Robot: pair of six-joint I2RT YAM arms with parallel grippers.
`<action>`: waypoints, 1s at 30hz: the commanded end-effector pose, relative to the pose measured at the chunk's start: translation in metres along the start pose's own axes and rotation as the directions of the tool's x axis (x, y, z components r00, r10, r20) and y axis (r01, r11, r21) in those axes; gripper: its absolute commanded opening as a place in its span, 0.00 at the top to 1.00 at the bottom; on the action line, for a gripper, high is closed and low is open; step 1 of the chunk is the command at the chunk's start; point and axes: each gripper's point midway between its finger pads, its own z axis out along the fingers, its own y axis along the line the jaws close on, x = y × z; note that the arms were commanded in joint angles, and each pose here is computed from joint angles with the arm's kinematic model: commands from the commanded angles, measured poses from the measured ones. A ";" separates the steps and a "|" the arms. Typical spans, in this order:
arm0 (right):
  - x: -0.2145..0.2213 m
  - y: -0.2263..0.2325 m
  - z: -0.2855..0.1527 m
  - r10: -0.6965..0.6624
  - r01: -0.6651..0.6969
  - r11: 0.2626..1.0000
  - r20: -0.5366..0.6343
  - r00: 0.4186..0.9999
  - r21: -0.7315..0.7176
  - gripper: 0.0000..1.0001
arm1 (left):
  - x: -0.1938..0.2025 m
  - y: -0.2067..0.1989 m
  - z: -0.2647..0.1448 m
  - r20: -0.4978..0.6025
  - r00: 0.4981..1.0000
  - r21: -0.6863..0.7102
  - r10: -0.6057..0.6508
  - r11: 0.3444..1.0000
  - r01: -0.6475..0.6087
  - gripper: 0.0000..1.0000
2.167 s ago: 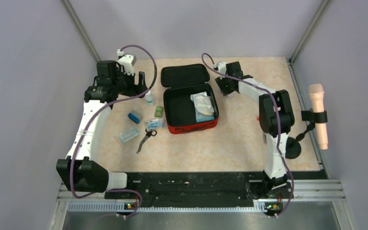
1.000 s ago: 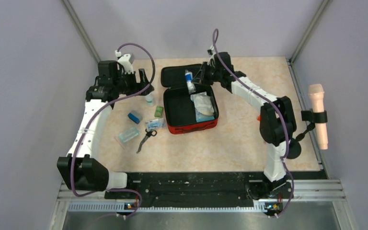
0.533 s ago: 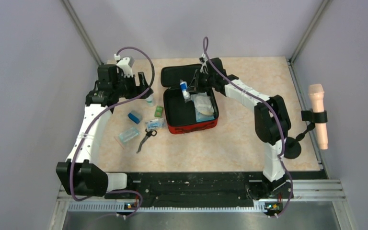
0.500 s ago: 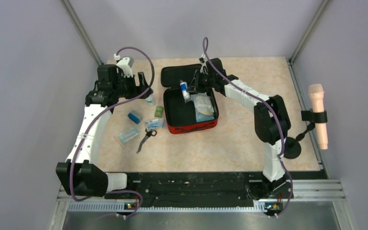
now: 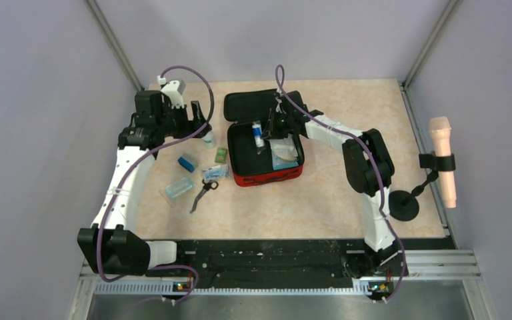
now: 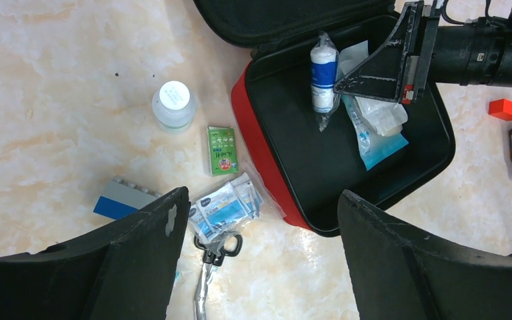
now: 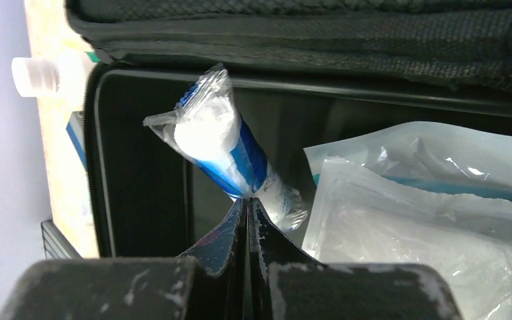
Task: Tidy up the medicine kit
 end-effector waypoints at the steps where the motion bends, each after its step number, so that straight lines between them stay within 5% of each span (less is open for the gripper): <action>1: 0.006 -0.007 0.009 0.035 -0.035 0.999 -0.012 0.999 0.019 0.99 | -0.002 0.003 -0.008 0.029 0.999 -0.019 0.023 1.000 -0.023 0.14; 14: 0.013 -0.028 0.001 0.077 -0.075 0.988 -0.016 0.997 0.137 1.00 | -0.001 0.005 -0.005 0.015 1.000 -0.022 0.015 1.000 -0.015 0.14; 20: 0.033 -0.013 -0.001 -0.049 0.058 0.993 -0.086 0.995 0.103 1.00 | 0.007 0.006 0.003 -0.031 0.999 -0.012 -0.015 1.000 0.015 0.15; 30: 0.011 -0.007 -0.013 -0.094 0.093 0.988 0.000 0.996 0.126 0.96 | 0.004 0.007 0.006 -0.022 1.000 -0.014 -0.017 1.000 0.017 0.16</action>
